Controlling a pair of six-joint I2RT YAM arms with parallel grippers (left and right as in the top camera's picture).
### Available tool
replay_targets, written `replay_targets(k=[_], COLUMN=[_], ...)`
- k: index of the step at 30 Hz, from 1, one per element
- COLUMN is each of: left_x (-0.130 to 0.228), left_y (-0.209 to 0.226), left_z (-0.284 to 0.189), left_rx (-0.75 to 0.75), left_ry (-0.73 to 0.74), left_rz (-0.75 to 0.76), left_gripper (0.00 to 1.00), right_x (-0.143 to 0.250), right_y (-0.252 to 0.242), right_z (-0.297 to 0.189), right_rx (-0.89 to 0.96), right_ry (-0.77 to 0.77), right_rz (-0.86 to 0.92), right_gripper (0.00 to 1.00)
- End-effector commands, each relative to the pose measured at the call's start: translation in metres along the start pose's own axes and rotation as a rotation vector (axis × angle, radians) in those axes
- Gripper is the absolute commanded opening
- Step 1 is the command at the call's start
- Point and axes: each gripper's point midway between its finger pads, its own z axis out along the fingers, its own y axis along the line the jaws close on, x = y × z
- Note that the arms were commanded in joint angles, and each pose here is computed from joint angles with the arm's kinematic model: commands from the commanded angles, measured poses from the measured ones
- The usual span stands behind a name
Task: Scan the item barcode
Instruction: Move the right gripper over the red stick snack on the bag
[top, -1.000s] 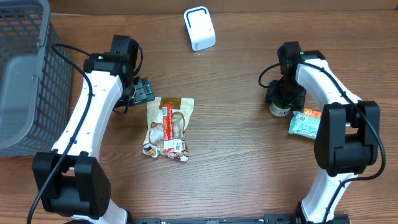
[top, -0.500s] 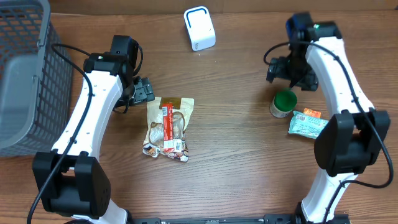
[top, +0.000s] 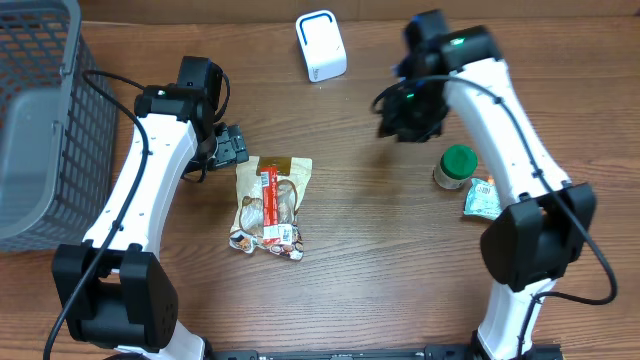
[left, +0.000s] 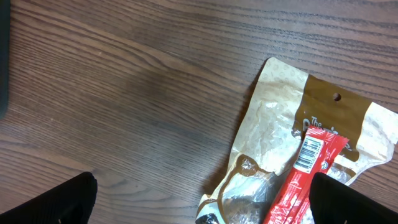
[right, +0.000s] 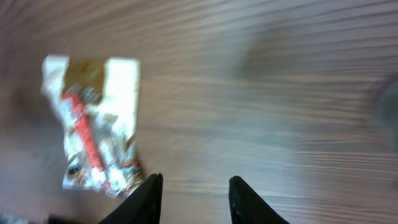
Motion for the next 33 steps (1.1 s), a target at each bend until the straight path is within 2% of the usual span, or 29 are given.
replay_targets(k=[1, 4, 14, 22, 28, 33], left_x=[-0.004, -0.004, -0.004, -0.004, -0.004, -0.004], left_y=[-0.001, -0.001, -0.001, -0.001, -0.001, -0.001], left_z=[-0.003, -0.003, -0.003, -0.003, -0.003, -0.003], left_rx=[0.001, 0.001, 0.001, 0.001, 0.001, 0.001], left_ry=[-0.016, -0.015, -0.016, -0.015, -0.015, -0.015], left_rz=[-0.001, 0.000, 0.000, -0.001, -0.001, -0.001], left_gripper=[1.00, 1.00, 0.99, 0.99, 1.00, 0.99], right_x=[0.029, 0.051, 0.112, 0.123, 0.121, 0.123], right_y=[0.038, 0.057, 0.119, 0.147, 0.155, 0.160], right_z=[0.018, 0.038, 0.089, 0.099, 0.104, 0.110], right_rx=[-0.045, -0.033, -0.031, -0.009, 0.065, 0.055], right_ry=[0.071, 0.115, 0.154, 0.075, -0.047, -0.065], right_rz=[-0.091, -0.154, -0.254, -0.222, -0.182, -0.174], right_gripper=[0.35, 0.33, 0.33, 0.33, 0.33, 0.33])
